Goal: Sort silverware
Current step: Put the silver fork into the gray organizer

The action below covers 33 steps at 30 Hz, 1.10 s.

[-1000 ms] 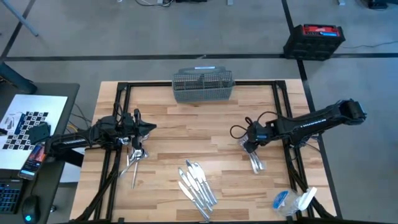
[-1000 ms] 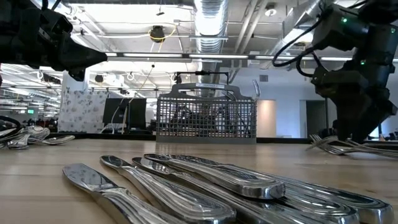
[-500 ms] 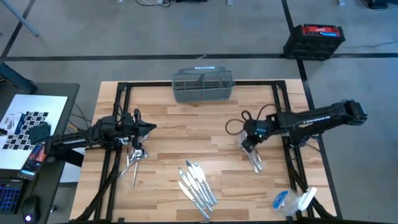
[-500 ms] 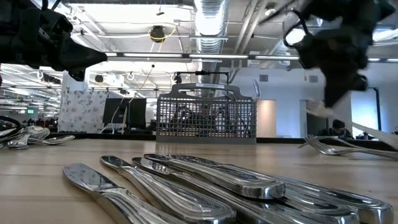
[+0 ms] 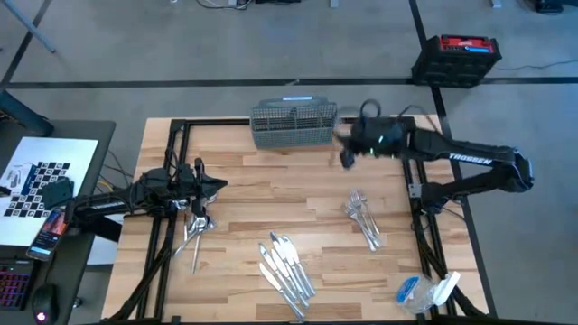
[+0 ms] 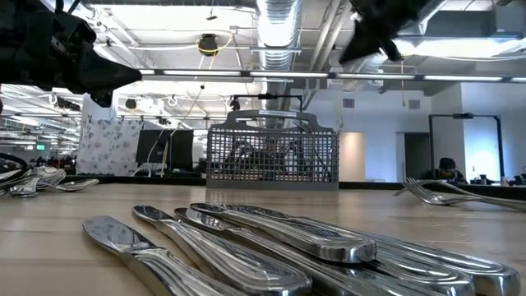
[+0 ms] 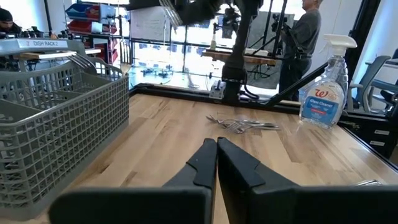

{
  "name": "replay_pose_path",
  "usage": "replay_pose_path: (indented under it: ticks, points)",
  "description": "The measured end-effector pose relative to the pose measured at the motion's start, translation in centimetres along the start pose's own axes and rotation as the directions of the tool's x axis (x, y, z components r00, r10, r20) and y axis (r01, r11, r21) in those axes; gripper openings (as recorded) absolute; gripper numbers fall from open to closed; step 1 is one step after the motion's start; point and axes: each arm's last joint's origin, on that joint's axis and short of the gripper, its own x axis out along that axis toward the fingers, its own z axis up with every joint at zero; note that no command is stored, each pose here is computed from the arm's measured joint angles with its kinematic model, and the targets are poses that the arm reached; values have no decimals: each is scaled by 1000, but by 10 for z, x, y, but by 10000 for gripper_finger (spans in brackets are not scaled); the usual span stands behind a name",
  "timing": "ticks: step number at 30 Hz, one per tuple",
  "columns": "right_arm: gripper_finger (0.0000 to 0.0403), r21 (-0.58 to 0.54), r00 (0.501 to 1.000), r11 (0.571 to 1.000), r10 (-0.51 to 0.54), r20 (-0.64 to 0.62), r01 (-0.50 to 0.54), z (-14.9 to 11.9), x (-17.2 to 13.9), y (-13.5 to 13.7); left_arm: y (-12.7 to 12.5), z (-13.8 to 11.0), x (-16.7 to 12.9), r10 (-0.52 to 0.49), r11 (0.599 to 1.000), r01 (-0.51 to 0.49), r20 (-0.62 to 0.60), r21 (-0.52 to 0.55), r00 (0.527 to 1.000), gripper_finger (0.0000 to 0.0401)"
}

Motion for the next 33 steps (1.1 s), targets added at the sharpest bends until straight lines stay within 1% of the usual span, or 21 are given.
replay_pose_path:
  ticks: [2, 4, 5, 7, 10, 14, 16, 18, 21, 24, 25, 27, 29, 31, 32, 33]
  points:
    - [0, -23, 990, 998, -47, 132, 50, 18, 2, -11, 0, 0, 0, 0, 1000, 0, 0, 0, 1000, 0]
    - [0, -35, 965, 989, -134, 225, 145, 29, 5, -24, 0, 0, 0, 0, 1000, 0, 0, 0, 1000, 0]
    - [0, -42, 951, 982, -166, 260, 183, 34, 8, -31, 0, 0, 0, 0, 1000, 0, 0, 0, 1000, 0]
    - [0, -45, 933, 970, -215, 288, 237, 39, 14, -42, 0, 0, 0, 0, 1000, 0, 0, 0, 1000, 0]
    - [0, -42, 934, 961, -255, 251, 274, 36, 31, -54, 0, 0, 0, 0, 1000, 0, 0, 0, 1000, 0]
    - [0, -72, 953, 959, -259, 161, 273, 25, 60, -58, 0, 0, 0, 0, 1000, 0, 0, 0, 1000, 0]
    - [1, -111, 955, 954, -262, 143, 278, 22, 69, -58, 0, 0, 0, 0, 1000, 0, 0, 0, 1000, 0]
    - [8, -143, 954, 949, -260, 148, 281, 22, 71, -58, 0, 0, 0, 0, 1000, 0, 0, 0, 1000, 0]
    - [36, -172, 950, 943, -254, 179, 285, 39, 59, -56, 0, 0, 0, 0, 1000, 0, 0, 0, 1000, 0]
    - [77, -164, 941, 944, -246, 233, 287, 62, 38, -53, 0, 0, 0, 0, 1000, 0, 0, 0, 1000, 0]
    - [91, -177, 941, 940, -247, 231, 291, 66, 33, -53, 0, 0, 0, 0, 1000, 0, 0, 0, 1000, 0]
    - [120, -241, 952, 926, -256, 169, 291, 70, 28, -52, 0, 0, 0, 0, 1000, 0, 0, 0, 1000, 0]
    - [149, -283, 962, 919, -259, 92, 274, 76, 15, -49, 0, 0, 0, 0, 1000, 0, 0, 0, 1000, 0]
    - [173, -273, 969, 930, -245, 38, 246, 85, -9, -42, 0, 0, 0, 0, 1000, 0, 0, 0, 1000, 0]
    - [183, -259, 971, 938, -238, -6, 228, 86, -19, -40, 0, 0, 0, 0, 1000, 0, 0, 0, 1000, 0]
    - [192, -251, 974, 950, -211, -79, 186, 83, -28, -36, 0, 0, 0, 0, 1000, 0, 1, 0, 1000, 0]
